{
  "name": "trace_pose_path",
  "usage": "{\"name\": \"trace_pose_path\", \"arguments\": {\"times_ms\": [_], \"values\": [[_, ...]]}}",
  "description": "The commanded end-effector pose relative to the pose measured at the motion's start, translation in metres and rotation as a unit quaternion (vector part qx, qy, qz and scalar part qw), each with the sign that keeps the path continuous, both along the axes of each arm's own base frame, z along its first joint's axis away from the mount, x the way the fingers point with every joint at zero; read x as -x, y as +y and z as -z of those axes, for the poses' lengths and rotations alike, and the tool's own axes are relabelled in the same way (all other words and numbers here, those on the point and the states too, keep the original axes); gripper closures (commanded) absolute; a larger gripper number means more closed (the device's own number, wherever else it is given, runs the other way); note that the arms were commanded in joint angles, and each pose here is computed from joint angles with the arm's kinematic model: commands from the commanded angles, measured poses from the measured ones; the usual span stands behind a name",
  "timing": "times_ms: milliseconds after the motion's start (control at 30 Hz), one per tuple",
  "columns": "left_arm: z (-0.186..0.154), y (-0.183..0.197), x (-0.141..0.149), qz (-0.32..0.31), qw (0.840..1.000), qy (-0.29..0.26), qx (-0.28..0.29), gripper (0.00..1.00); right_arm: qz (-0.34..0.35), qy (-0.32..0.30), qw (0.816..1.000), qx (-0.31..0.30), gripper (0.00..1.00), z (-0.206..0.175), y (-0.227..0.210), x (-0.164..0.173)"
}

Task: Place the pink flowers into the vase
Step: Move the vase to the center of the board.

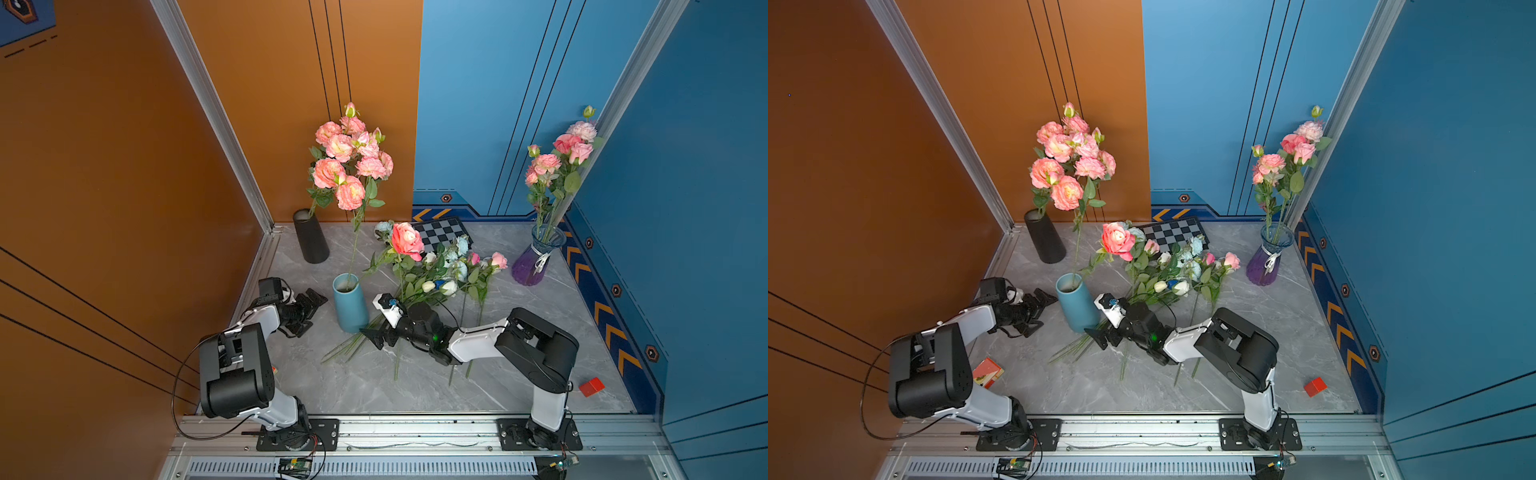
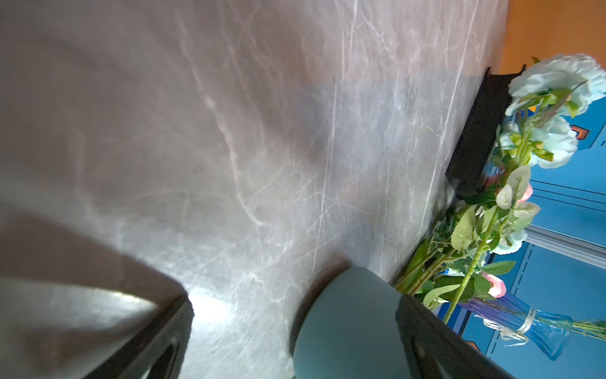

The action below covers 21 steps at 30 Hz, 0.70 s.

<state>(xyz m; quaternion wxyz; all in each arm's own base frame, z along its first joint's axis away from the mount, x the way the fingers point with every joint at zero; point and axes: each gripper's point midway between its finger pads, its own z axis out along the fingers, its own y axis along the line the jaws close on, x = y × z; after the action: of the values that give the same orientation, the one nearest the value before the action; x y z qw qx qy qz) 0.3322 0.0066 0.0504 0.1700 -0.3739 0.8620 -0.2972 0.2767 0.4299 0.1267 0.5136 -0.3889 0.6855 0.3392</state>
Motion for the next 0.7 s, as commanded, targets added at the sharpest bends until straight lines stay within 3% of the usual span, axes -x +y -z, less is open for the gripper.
{"name": "trace_pose_path", "arguments": {"times_ms": [0,167,367,567,667], "values": [[-0.010,0.009,0.006,0.002,0.999,0.001,-0.034,0.01,0.012,-0.013,1.000,0.018,0.00,-0.006,-0.009,0.002],[-0.022,0.011,0.008,-0.001,0.999,-0.016,-0.047,0.01,0.032,-0.017,0.999,0.033,0.00,-0.006,-0.022,0.000],[-0.053,0.008,0.010,0.008,0.995,-0.062,-0.080,0.01,0.116,-0.004,0.992,0.059,0.00,-0.023,-0.070,-0.024],[-0.090,-0.004,0.022,0.024,0.985,-0.115,-0.129,0.01,0.239,0.052,0.967,0.075,0.00,-0.062,-0.145,-0.070],[-0.104,-0.011,0.035,0.030,0.979,-0.134,-0.153,0.01,0.310,0.088,0.940,0.111,0.00,-0.067,-0.186,-0.092]]}}
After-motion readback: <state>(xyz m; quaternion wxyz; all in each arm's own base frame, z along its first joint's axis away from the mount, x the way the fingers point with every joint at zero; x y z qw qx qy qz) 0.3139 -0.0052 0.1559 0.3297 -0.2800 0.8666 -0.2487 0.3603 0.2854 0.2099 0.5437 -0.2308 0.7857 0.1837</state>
